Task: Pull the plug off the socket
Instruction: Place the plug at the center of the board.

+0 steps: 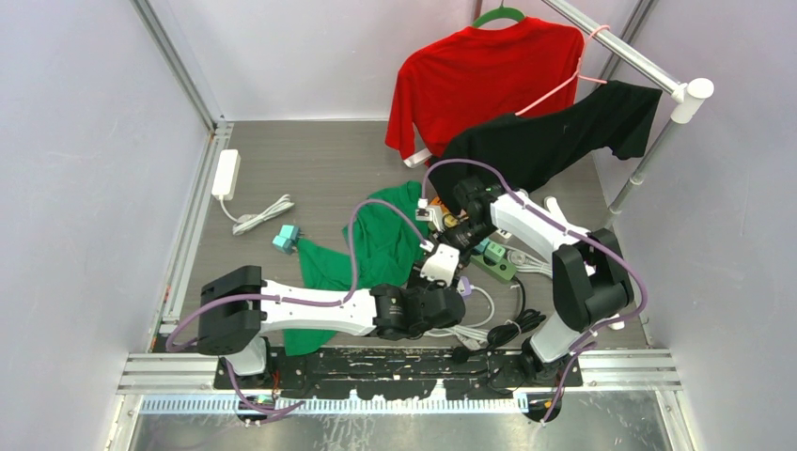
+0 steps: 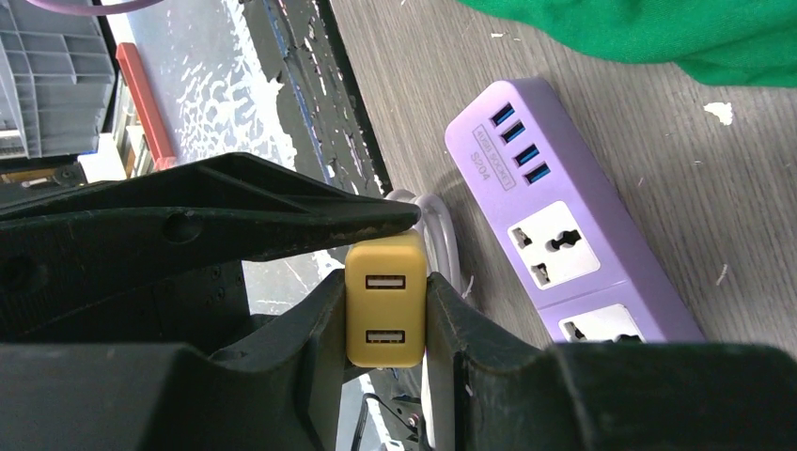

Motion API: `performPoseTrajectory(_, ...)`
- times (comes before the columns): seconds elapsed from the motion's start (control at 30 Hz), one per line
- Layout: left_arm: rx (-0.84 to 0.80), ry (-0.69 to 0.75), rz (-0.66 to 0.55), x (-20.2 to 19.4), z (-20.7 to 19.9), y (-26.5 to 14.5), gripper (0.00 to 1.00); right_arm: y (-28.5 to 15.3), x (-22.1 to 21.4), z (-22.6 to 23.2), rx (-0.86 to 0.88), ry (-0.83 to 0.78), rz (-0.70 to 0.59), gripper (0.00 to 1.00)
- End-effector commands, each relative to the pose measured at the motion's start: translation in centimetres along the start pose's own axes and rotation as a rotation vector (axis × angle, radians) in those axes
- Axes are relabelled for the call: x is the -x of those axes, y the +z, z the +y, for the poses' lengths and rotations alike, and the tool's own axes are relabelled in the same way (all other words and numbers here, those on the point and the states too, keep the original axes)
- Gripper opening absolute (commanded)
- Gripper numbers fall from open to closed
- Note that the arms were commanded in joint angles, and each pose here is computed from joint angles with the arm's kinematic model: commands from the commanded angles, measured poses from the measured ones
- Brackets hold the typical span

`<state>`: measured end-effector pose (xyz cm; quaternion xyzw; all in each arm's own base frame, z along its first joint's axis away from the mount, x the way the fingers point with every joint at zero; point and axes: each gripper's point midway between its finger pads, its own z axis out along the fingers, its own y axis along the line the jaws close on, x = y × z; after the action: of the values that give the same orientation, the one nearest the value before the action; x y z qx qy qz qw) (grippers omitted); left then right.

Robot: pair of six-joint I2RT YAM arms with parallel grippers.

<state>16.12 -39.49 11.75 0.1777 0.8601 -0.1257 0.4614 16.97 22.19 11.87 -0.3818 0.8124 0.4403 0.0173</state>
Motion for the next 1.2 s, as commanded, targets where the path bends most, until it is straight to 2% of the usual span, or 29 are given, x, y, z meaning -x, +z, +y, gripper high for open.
performPoseTrajectory(0.0, 0.023, -0.091, -0.086, 2.7, -0.2, 0.1, 0.46, -0.5, 1.1, 1.0, 0.030, -0.014, -0.021, 0.10)
performPoseTrajectory(0.17, 0.029, -0.114, -0.097, 2.9, 0.1, 0.4, 0.42, -0.5, 1.0, 1.3, 0.048, -0.018, -0.012, 0.14)
performPoseTrajectory(0.2, 0.028, -0.117, -0.100, 3.0, 0.2, 0.4, 0.37, -0.5, 0.9, 1.3, 0.051, -0.017, -0.012, 0.16)
performPoseTrajectory(0.23, 0.027, -0.117, -0.101, 3.0, 0.2, 0.4, 0.28, -0.6, 0.9, 1.4, 0.053, -0.019, -0.011, 0.19)
performPoseTrajectory(0.27, 0.030, -0.116, -0.103, 3.0, 0.3, 0.4, 0.13, -0.6, 0.9, 1.4, 0.053, -0.021, -0.010, 0.25)
performPoseTrajectory(0.3, 0.031, -0.116, -0.101, 2.9, 0.5, 0.4, 0.06, -0.6, 0.9, 1.4, 0.051, -0.024, -0.009, 0.29)
performPoseTrajectory(0.37, 0.036, -0.115, -0.100, 2.8, 0.8, 0.4, 0.00, -0.6, 0.8, 1.2, 0.043, -0.028, -0.006, 0.41)
performPoseTrajectory(0.43, 0.040, -0.115, -0.103, 2.7, 1.2, 0.3, 0.00, -0.7, 0.8, 1.1, 0.033, -0.037, -0.006, 0.51)
performPoseTrajectory(0.47, 0.039, -0.117, -0.105, 2.7, 1.3, 0.2, 0.00, -0.7, 0.8, 1.0, 0.026, -0.041, -0.005, 0.58)
performPoseTrajectory(0.5, 0.040, -0.114, -0.105, 2.6, 1.5, 0.1, 0.00, -0.8, 0.9, 0.9, 0.018, -0.044, -0.006, 0.85)
performPoseTrajectory(0.53, 0.033, -0.112, -0.106, 2.5, 1.6, 0.0, 0.00, -0.8, 0.9, 0.8, 0.010, -0.047, -0.008, 0.99)
performPoseTrajectory(0.73, 0.037, -0.089, -0.113, 1.6, 3.4, -0.7, 0.00, -1.2, 1.1, 0.1, -0.039, -0.053, -0.013, 1.00)
performPoseTrajectory(0.93, 0.075, 0.006, -0.103, 1.4, 6.5, -1.5, 0.00, -2.2, 1.4, -0.1, -0.078, -0.064, -0.046, 0.99)
performPoseTrajectory(1.17, 0.209, -0.082, -0.045, 2.0, 13.4, -1.6, 0.00, -2.7, 1.4, -0.5, -0.117, -0.072, -0.067, 0.99)
